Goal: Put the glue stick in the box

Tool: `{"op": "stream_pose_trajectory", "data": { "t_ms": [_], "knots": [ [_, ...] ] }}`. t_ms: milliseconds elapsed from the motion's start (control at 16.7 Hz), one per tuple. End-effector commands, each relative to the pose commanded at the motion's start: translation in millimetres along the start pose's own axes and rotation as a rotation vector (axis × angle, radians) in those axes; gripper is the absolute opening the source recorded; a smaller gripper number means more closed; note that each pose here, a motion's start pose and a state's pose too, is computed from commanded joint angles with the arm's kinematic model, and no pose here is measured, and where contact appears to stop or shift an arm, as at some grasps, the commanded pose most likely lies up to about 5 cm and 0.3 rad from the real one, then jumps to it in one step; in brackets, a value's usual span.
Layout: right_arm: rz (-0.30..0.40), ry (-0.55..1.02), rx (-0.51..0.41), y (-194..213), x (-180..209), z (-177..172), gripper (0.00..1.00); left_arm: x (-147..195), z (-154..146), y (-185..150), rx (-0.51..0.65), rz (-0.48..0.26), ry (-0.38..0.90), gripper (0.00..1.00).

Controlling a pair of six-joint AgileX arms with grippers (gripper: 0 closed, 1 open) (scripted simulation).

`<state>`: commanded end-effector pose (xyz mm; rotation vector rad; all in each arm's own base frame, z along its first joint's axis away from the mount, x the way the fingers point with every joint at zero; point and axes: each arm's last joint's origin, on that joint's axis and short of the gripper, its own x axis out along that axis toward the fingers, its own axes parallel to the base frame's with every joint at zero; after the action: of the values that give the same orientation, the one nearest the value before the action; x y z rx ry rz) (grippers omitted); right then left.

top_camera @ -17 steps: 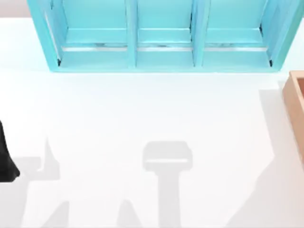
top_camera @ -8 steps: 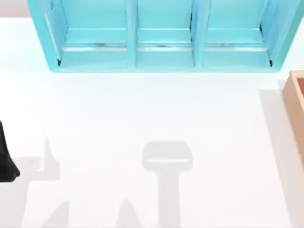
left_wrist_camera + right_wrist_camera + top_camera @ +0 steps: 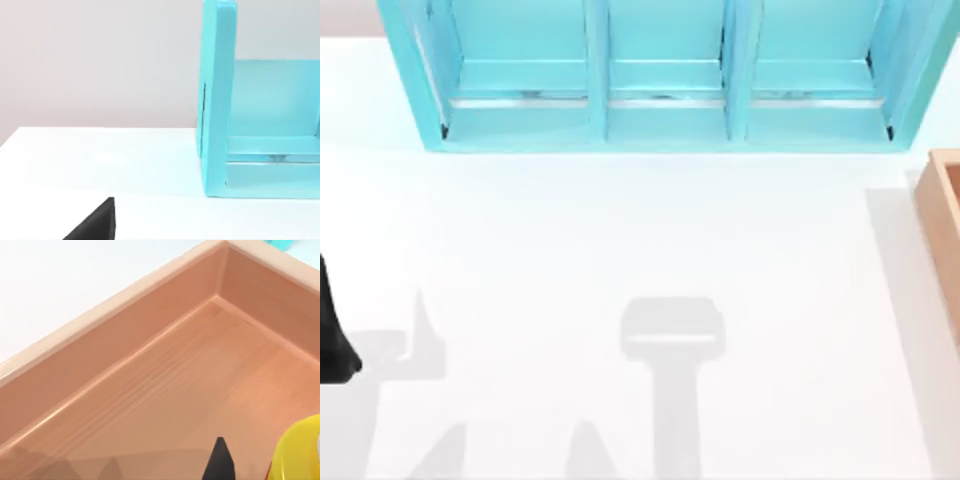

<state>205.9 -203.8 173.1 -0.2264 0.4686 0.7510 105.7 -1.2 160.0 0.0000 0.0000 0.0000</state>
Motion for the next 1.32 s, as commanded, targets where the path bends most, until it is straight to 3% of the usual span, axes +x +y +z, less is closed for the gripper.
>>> {"op": "stream_pose_trajectory", "data": {
  "t_ms": [780, 1140, 1320],
  "knots": [
    [-0.005, 0.0, -0.001, 1, 58, -14, 0.0, 0, 0, 0, 0.0, 0.0, 0.0, 1.0],
    [-0.005, -0.002, -0.001, 1, 61, -15, 0.0, 0, 0, 0, 0.0, 0.0, 0.0, 1.0],
    [-0.005, -0.002, -0.001, 1, 61, -15, 0.23, 0, 0, 0, 0.0, 0.0, 0.0, 1.0]
  ]
}}
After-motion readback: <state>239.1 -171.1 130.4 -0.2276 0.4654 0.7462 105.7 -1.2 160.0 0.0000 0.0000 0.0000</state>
